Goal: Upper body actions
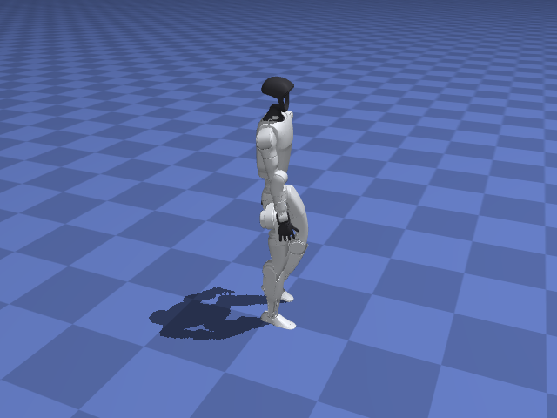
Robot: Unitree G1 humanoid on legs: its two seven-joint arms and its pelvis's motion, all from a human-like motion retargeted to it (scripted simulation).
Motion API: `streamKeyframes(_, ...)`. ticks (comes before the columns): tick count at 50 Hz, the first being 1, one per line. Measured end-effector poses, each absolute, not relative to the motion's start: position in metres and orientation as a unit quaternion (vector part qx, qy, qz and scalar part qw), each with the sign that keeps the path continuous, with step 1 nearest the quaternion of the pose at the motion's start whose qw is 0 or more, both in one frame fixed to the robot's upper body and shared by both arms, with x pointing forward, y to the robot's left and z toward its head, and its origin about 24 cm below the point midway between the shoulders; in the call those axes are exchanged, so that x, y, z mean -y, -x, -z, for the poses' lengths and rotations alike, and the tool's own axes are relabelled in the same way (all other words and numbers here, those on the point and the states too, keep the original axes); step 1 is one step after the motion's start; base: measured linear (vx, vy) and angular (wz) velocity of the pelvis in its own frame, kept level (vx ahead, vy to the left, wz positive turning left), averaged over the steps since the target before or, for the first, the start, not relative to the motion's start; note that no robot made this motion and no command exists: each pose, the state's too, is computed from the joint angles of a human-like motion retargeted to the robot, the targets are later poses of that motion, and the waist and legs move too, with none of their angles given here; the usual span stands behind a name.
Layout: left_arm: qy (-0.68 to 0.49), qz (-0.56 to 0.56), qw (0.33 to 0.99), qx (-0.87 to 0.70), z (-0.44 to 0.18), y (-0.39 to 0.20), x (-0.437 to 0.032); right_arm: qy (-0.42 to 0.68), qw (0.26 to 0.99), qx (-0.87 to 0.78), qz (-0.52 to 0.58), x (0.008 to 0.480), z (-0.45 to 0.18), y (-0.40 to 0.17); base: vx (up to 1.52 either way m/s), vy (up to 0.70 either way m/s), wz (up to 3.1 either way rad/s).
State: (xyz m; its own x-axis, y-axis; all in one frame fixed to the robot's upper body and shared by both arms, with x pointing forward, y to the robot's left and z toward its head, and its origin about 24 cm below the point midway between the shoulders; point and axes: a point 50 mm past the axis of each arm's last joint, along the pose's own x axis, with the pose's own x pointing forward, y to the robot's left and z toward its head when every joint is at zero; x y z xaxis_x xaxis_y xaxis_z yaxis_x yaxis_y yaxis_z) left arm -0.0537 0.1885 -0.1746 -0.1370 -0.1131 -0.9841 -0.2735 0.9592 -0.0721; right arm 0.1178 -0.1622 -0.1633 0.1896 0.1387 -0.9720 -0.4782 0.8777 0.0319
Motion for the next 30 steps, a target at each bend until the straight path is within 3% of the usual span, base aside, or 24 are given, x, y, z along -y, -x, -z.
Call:
streamKeyframes(7, 0.138, -0.032, 0.568, -0.811, 0.161, 0.106, -0.19, 0.102, 0.838, -0.481, -0.238, 0.123, 0.128, -0.208, -0.07, -0.16, -0.01)
streamKeyframes(12, 0.161, -0.023, 0.547, -0.821, 0.156, 0.126, -0.174, 0.092, 0.866, -0.42, -0.255, 0.103, 0.108, -0.24, -0.01, 0.0, -0.08)
streamKeyframes(30, 0.154, -0.082, 0.614, -0.77, 0.169, 0.083, -0.189, 0.124, 0.83, -0.476, -0.263, 0.108, 0.13, -0.202, 0.05, 0.0, 0.21)
